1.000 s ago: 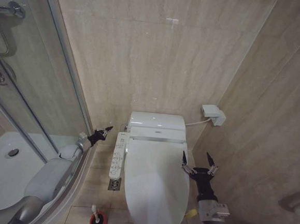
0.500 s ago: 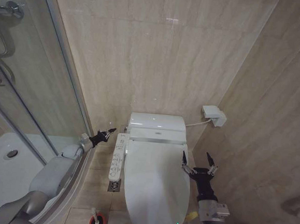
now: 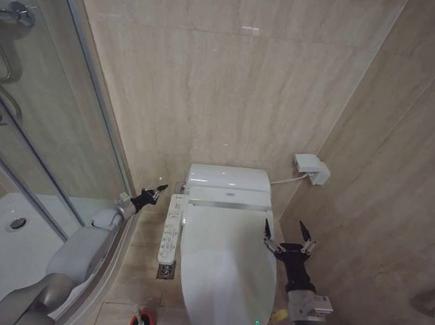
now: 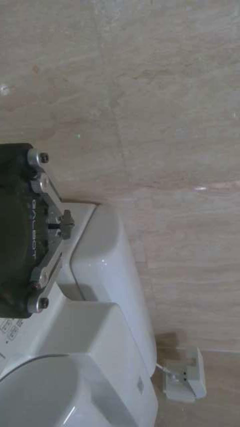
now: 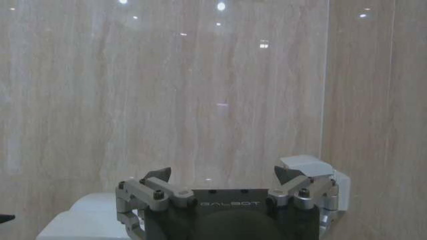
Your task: Open the toilet lid, clean the toilet bowl with a toilet brush, close the toilet lid, and flush.
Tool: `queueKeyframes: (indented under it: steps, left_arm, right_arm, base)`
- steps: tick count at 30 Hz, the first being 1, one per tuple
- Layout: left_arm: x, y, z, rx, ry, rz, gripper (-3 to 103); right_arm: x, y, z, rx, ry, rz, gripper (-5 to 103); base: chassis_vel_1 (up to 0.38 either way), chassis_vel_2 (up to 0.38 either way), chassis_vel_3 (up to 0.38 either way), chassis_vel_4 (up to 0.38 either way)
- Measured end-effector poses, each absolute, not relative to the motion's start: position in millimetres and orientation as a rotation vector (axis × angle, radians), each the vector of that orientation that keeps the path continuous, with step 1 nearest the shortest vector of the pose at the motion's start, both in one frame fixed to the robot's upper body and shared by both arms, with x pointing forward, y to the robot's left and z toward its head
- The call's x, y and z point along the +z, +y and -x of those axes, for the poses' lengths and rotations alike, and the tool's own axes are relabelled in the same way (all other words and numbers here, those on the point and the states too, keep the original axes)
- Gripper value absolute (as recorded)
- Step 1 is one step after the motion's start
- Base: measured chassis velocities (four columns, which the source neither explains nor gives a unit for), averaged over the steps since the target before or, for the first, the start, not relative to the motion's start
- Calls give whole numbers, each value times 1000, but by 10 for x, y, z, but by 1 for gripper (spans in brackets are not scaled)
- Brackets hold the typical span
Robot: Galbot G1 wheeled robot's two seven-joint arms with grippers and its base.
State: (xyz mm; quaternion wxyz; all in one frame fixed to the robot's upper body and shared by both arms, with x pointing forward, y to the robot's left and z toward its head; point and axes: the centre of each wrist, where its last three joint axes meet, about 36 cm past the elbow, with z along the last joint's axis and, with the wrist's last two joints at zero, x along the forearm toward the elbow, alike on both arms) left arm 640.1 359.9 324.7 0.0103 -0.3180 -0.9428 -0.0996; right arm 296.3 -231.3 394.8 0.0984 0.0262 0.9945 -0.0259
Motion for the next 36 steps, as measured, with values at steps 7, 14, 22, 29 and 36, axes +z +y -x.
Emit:
queueKeyframes:
  steps: [7,14,22,29,36]
  left_arm:
    - [3199,3585,-6377,-300,-2945,978,0]
    - [3173,3590,-6358,-299,-2941,979,0]
    - [3177,3652,-6408,-314,-2933,1006,0]
    - [3114,3647,-6434,-311,-2937,1000,0]
    - [2995,3450,-6439,-279,-2951,953,0]
  right_arm:
    - [3947,-2313,-2963,-77,2943,-78,100]
    - [3948,-2313,-2964,-77,2942,-78,100]
    - [3948,-2313,-2963,-77,2942,-78,100]
    - [3948,-2313,-2963,-77,2942,-78,100]
    - [3947,-2313,-2963,-77,2942,-78,100]
  base:
    - [-21,12,24,-12]
    - [-79,39,66,-36]
    - [-11,7,6,-13]
    - [0,0,0,0]
    - [0,0,0,0]
